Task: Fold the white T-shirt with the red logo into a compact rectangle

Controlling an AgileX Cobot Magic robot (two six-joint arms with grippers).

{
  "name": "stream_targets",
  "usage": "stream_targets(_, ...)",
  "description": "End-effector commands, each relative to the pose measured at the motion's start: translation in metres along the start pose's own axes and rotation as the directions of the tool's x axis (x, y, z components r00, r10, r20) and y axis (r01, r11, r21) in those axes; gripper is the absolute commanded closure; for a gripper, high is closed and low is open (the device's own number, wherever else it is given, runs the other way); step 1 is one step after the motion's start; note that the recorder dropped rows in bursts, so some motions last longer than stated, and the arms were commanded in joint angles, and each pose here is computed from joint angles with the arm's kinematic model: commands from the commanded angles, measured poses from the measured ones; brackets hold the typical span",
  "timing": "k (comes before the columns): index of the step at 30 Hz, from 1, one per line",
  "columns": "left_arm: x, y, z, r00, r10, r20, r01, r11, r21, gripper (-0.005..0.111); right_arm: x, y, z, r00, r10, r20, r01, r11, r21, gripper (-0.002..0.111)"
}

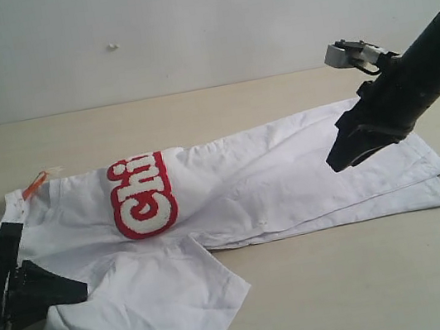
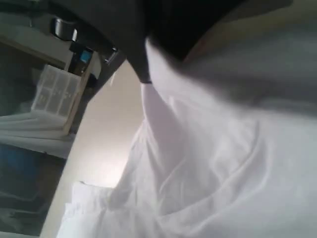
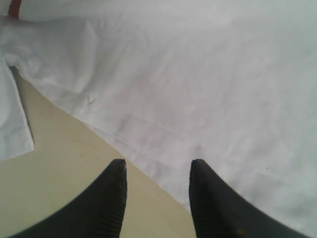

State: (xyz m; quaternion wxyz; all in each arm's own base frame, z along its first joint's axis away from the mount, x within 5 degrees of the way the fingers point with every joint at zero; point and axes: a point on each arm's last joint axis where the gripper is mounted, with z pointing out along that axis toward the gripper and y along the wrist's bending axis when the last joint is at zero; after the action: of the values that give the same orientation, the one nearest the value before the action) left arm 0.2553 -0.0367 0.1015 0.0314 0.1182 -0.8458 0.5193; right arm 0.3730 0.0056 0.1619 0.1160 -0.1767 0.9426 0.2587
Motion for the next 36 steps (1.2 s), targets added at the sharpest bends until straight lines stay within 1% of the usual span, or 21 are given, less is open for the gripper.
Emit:
stream_targets(1, 0.002, -0.006, 0.001, 0.997, -0.069, -0.019, 0.070, 0.996, 0.060, 0.107, -0.003, 0.002, -0.005, 1.000, 0.006, 0.027, -0.005, 1.000, -0.007, 0.067)
stream_targets(2, 0.000, -0.006, 0.002, 0.995, -0.096, 0.002, 0.095, 0.993, 0.072, 0.107, -0.003, 0.002, -0.005, 1.000, 0.008, 0.029, -0.007, 1.000, -0.011, 0.067)
stream_targets(5, -0.010, -0.011, 0.001, 0.984, -0.157, 0.090, 0.142, 0.979, 0.147, 0.107, -0.002, 0.003, -0.005, 1.000, 0.006, 0.024, -0.005, 1.000, -0.017, 0.067)
stream_targets(9, -0.029, -0.020, -0.005, 0.939, -0.252, 0.236, 0.182, 0.942, 0.282, 0.107, -0.002, 0.003, -0.005, 1.000, -0.016, 0.017, 0.017, 1.000, -0.023, 0.067)
stream_targets(10, -0.033, -0.021, -0.006, 0.928, -0.269, 0.259, 0.187, 0.935, 0.300, 0.107, -0.002, 0.003, -0.005, 1.000, -0.016, 0.017, 0.017, 1.000, -0.023, 0.067)
stream_targets(11, -0.036, -0.021, -0.006, 0.927, -0.269, 0.262, 0.187, 0.936, 0.299, 0.107, -0.002, 0.003, -0.005, 1.000, -0.016, 0.017, 0.017, 1.000, -0.023, 0.067)
stream_targets(12, -0.040, -0.022, -0.007, 0.918, -0.291, 0.269, 0.208, 0.932, 0.296, 0.107, -0.002, 0.003, -0.005, 1.000, -0.016, 0.017, 0.017, 1.000, -0.023, 0.067)
stream_targets(14, -0.052, -0.020, -0.010, 0.882, -0.355, 0.310, 0.276, 0.923, 0.269, 0.107, -0.002, 0.003, -0.005, 1.000, -0.016, 0.017, 0.017, 1.000, -0.023, 0.067)
stream_targets(16, -0.064, -0.020, -0.014, 0.852, -0.369, 0.371, 0.298, 0.925, 0.237, 0.107, -0.002, 0.003, -0.005, 1.000, -0.016, 0.017, 0.017, 1.000, -0.023, 0.067)
stream_targets(19, -0.072, -0.023, -0.017, 0.839, -0.357, 0.410, 0.290, 0.932, 0.219, 0.107, -0.002, 0.003, -0.005, 1.000, -0.016, 0.016, 0.017, 1.000, -0.025, 0.067)
stream_targets(26, -0.076, -0.023, -0.019, 0.847, -0.295, 0.442, 0.238, 0.954, 0.181, 0.107, -0.001, 0.003, -0.005, 1.000, -0.019, 0.011, 0.019, 1.000, -0.023, 0.067)
stream_targets(30, -0.074, -0.021, -0.018, 0.864, -0.262, 0.430, 0.222, 0.965, 0.141, 0.107, 0.003, 0.002, -0.004, 0.999, -0.042, -0.030, 0.041, 0.999, -0.014, 0.067)
stream_targets(31, -0.073, -0.020, -0.018, 0.868, -0.254, 0.426, 0.220, 0.967, 0.129, 0.107, 0.004, -0.002, -0.002, 0.998, -0.047, -0.041, 0.047, 0.999, 0.013, 0.067)
stream_targets(36, -0.070, -0.018, -0.016, 0.891, -0.215, 0.399, 0.199, 0.977, 0.082, 0.107, 0.010, -0.018, 0.014, 0.996, -0.008, -0.094, 0.014, 0.998, 0.064, 0.067)
